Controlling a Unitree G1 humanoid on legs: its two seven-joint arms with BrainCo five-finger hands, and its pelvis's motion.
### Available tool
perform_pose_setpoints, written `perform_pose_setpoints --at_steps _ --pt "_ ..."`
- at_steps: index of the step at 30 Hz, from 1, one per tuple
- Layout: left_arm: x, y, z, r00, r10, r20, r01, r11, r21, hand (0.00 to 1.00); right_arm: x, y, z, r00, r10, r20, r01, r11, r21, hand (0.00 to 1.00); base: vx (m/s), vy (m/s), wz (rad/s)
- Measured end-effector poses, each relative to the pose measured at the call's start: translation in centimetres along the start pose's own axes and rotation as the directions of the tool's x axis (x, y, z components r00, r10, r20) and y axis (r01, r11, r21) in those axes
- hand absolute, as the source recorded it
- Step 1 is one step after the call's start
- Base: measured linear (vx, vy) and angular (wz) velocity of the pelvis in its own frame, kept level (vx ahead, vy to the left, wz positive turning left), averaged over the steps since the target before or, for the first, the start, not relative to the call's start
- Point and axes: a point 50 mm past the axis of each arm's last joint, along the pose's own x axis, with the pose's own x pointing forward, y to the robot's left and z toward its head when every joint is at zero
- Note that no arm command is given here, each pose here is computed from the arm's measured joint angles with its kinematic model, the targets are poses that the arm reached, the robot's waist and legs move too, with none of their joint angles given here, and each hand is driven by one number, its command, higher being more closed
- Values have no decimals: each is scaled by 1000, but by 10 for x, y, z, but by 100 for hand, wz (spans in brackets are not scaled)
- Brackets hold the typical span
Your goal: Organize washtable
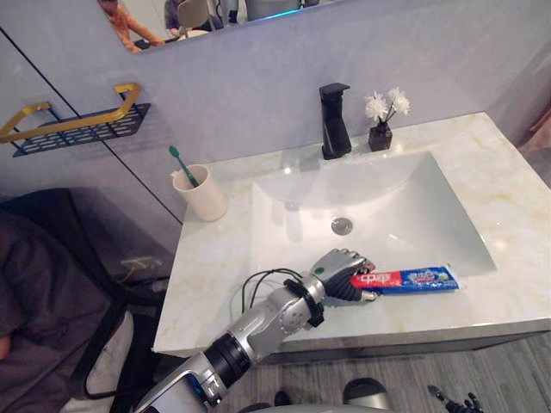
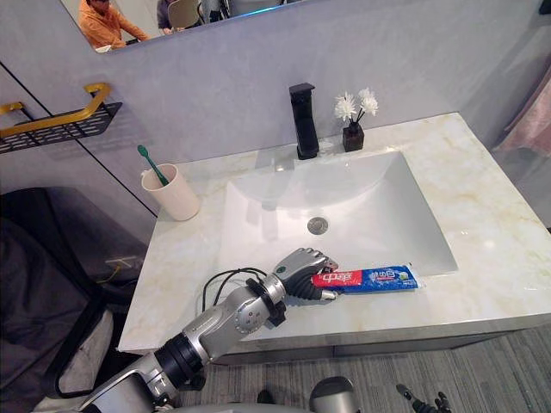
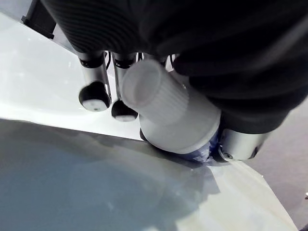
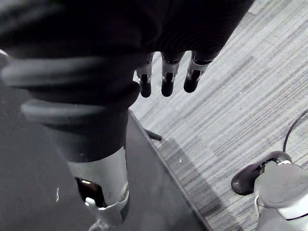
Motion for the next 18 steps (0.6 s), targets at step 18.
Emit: perform_pose_setpoints --at_steps 18 --pt "-79 61 -51 832 401 -383 -466 881 -89 100 -64 -81 157 656 -500 565 215 842 496 0 21 -22 -14"
